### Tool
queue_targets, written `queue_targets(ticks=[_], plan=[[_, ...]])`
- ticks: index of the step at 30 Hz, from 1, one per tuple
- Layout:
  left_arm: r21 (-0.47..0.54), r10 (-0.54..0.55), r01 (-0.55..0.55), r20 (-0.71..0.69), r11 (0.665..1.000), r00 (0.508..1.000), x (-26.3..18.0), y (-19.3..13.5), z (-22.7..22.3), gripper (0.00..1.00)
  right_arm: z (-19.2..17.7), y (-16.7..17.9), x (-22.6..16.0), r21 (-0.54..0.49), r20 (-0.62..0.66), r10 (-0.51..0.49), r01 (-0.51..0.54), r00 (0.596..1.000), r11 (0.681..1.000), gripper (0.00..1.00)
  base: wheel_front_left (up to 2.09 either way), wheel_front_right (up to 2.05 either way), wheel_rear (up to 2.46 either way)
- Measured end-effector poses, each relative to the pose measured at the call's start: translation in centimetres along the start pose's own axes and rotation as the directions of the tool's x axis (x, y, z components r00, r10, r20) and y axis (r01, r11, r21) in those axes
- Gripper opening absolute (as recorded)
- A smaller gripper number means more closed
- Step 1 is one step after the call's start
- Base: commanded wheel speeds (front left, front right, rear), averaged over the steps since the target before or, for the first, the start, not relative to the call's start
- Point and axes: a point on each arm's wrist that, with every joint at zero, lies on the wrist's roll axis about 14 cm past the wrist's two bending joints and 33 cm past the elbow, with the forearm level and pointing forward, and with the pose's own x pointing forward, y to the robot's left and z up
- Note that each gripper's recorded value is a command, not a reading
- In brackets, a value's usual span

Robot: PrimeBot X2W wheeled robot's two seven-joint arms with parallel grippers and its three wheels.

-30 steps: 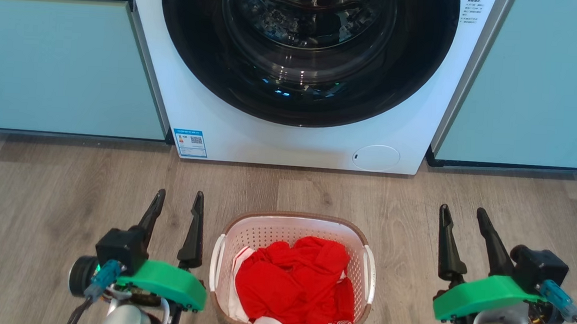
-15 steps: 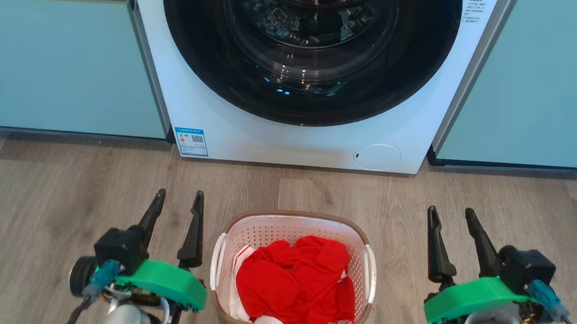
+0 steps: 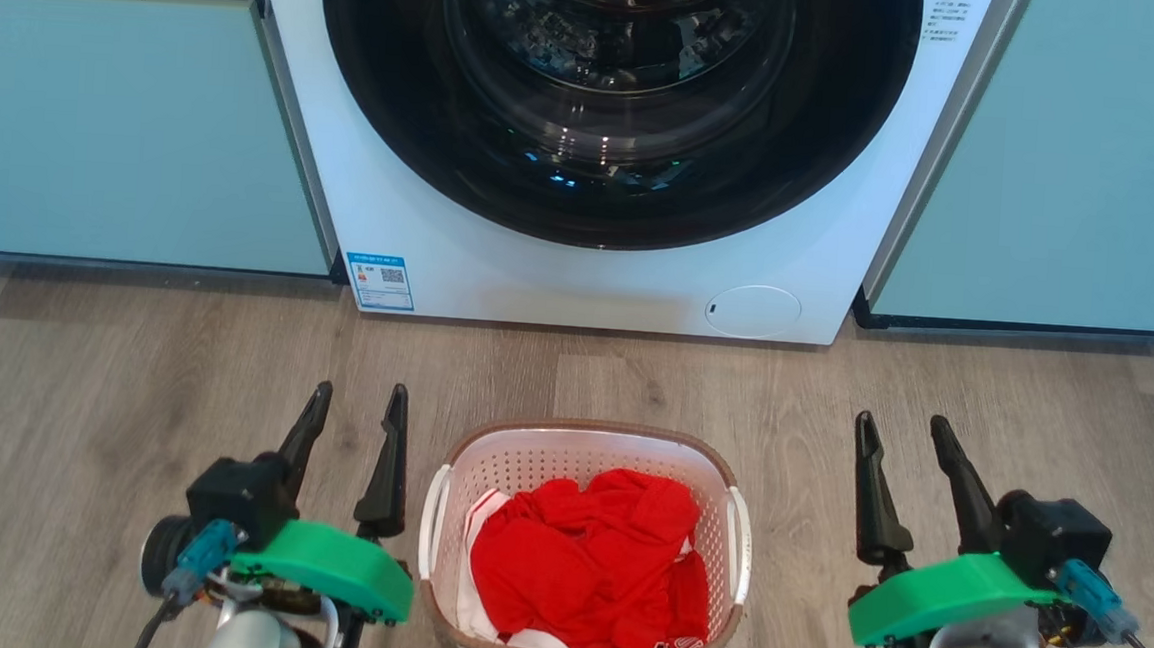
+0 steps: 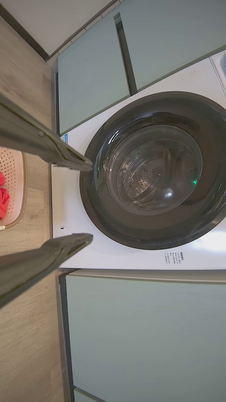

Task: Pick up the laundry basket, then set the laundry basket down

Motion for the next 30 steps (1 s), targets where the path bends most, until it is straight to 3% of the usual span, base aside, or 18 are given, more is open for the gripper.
queue_targets(ticks=[11,12,19,30], plan=[[-0.03,0.006,-0.006,-0.01,1.0,1.0,0.0,0.0,-0.3,1.0,0.1,-0.1,-0.1,-0.001,0.002,-0.004,0.004,1.0,1.0,1.0,0.0,0.0,0.0],[-0.033,0.008,-0.009,-0.016,0.999,1.0,-0.1,0.1,-0.5,0.0,-0.1,-0.1,-0.1,0.0,-0.003,-0.006,0.006,1.0,1.0,0.0,0.0,0.0,0.0],[-0.044,0.052,-0.061,-0.165,0.997,0.985,-2.9,1.2,-5.1,0.0,-4.0,-1.2,-2.4,0.022,-0.131,-0.053,0.056,0.99,0.998,0.0,0.0,0.0,0.0],[-0.154,0.076,-0.108,-0.197,0.982,0.977,-2.9,1.7,-5.6,0.0,-4.3,-2.1,-2.7,0.131,-0.147,-0.095,0.114,0.985,0.985,0.0,0.0,0.0,0.0]])
